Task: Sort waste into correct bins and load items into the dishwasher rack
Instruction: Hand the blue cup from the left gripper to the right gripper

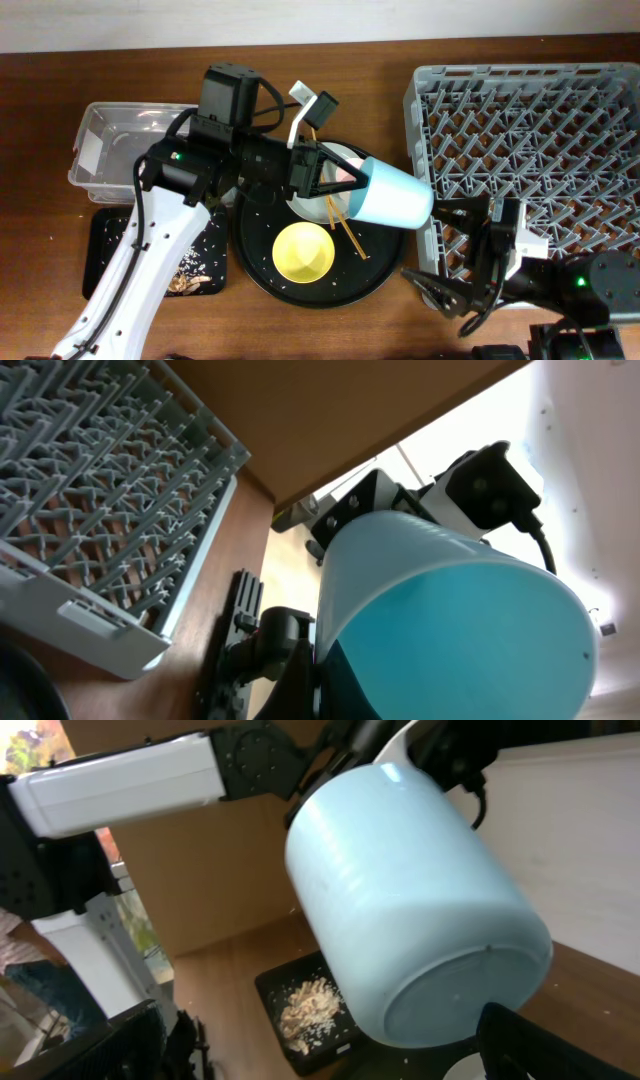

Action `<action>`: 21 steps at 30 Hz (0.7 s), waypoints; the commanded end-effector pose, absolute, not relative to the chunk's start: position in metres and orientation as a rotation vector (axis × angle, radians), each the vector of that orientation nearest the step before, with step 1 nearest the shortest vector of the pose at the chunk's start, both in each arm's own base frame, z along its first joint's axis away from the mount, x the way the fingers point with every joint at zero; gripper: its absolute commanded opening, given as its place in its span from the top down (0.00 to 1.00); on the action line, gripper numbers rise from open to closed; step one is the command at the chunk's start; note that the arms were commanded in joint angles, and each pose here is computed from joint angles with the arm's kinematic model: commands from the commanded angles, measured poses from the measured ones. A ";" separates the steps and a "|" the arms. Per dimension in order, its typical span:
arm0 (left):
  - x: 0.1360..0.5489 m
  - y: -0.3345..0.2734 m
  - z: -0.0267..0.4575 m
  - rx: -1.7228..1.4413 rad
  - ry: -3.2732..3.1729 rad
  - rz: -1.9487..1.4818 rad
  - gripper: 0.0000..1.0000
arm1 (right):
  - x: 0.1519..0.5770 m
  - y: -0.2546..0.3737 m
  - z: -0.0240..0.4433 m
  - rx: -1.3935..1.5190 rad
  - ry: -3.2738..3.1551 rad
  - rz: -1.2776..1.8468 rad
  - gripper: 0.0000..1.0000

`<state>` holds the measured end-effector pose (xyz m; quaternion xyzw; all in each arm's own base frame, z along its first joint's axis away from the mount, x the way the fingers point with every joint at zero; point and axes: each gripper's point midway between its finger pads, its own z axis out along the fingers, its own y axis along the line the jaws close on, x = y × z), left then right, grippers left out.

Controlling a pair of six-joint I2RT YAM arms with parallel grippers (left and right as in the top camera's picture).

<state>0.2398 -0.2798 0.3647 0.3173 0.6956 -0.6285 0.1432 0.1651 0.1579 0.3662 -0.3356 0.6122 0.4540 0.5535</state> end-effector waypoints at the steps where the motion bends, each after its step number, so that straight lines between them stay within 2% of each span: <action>1: 0.220 -0.289 0.372 1.012 1.947 -1.889 1.00 | 0.172 0.161 0.371 -0.830 1.425 1.090 0.02; 4: 0.221 -0.289 0.372 1.010 1.946 -1.886 1.00 | 0.173 0.162 0.373 -0.851 1.410 1.095 0.02; 9: 0.231 -0.282 0.373 0.980 1.940 -1.865 1.00 | 0.143 0.169 0.369 -1.009 1.364 1.221 0.02; 21: 0.236 -0.267 0.382 0.954 1.894 -1.923 1.00 | 0.136 0.170 0.387 -1.045 1.300 1.203 0.02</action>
